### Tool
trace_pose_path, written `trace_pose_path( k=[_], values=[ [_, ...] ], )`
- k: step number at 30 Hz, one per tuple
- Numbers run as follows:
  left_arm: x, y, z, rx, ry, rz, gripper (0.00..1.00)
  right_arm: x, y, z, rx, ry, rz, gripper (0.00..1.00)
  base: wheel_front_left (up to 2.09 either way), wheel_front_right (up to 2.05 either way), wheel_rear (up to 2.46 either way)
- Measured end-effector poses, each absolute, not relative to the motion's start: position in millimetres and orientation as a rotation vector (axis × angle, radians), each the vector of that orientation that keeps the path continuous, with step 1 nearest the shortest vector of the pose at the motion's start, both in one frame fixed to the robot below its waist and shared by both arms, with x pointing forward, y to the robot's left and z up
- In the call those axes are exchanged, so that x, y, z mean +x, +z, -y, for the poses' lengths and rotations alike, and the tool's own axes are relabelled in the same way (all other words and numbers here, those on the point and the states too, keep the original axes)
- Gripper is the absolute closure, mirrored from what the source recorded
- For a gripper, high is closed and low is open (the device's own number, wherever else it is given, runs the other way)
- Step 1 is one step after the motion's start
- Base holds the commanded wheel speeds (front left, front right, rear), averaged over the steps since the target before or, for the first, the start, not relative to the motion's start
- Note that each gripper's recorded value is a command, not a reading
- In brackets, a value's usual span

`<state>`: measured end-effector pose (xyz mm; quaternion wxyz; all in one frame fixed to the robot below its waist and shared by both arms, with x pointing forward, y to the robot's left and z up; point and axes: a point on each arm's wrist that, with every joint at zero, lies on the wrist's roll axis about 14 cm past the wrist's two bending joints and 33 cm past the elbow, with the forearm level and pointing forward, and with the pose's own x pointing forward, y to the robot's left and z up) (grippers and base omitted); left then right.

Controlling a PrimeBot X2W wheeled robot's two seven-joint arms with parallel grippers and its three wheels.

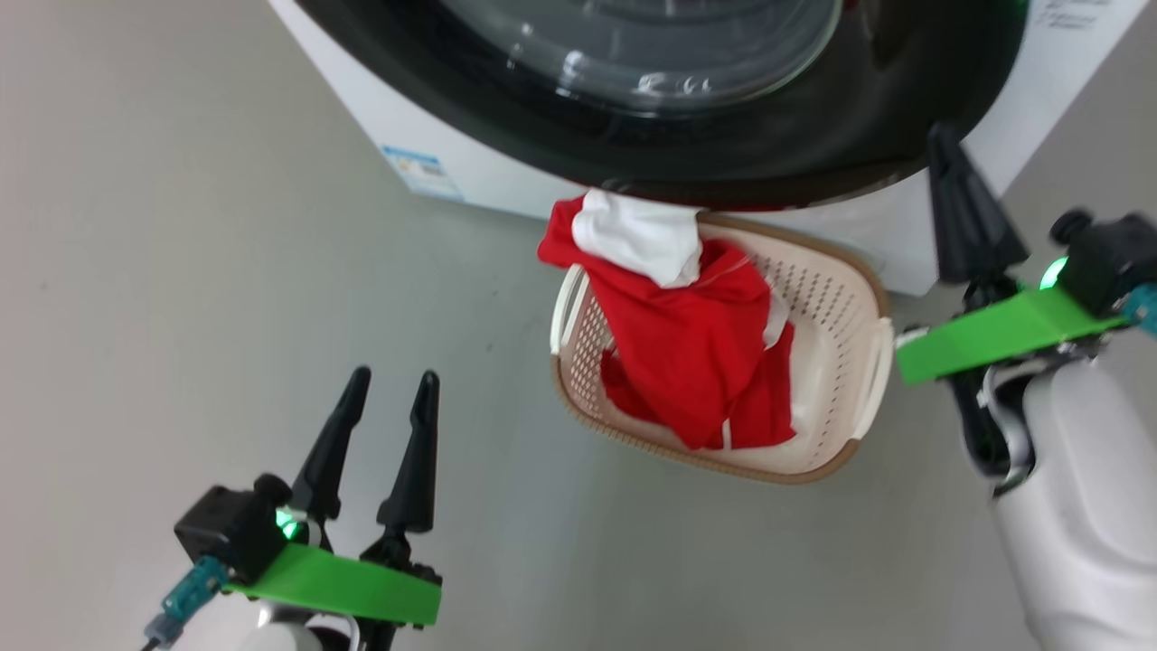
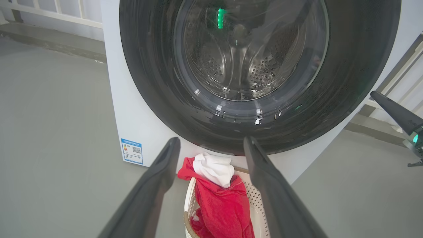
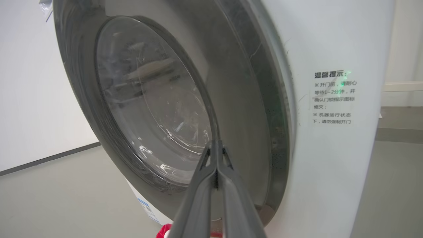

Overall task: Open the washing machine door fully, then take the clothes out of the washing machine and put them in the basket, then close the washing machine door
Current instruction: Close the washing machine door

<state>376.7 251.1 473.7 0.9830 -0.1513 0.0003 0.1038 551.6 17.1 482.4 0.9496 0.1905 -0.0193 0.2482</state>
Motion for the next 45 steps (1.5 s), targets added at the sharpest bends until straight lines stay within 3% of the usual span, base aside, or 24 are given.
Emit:
trace_pose_path(
  k=[4,5,6,21,30,45],
  values=[
    [368,472,-248,-0.308,0.205,-0.007,0.00,534,482,-10,0.388,0.497,0.018,0.51,0.00,0.00,0.00],
    [366,472,-247,-0.311,0.205,-0.006,0.00,529,482,-8,0.384,0.494,0.013,0.14,0.00,0.00,0.00],
    [364,472,-247,-0.312,0.203,-0.007,0.00,525,481,-5,0.385,0.488,0.006,0.00,0.00,0.00,0.00],
    [347,477,-239,-0.281,0.134,-0.003,0.00,457,473,40,0.365,0.394,-0.055,0.00,0.00,0.00,0.00],
    [349,483,-228,-0.265,0.068,0.012,0.00,416,462,94,0.344,0.260,-0.079,0.00,0.00,0.00,0.00],
    [354,486,-209,-0.261,-0.010,0.015,0.00,377,459,151,0.340,0.095,-0.072,0.00,0.00,0.00,0.00]
  ],
)
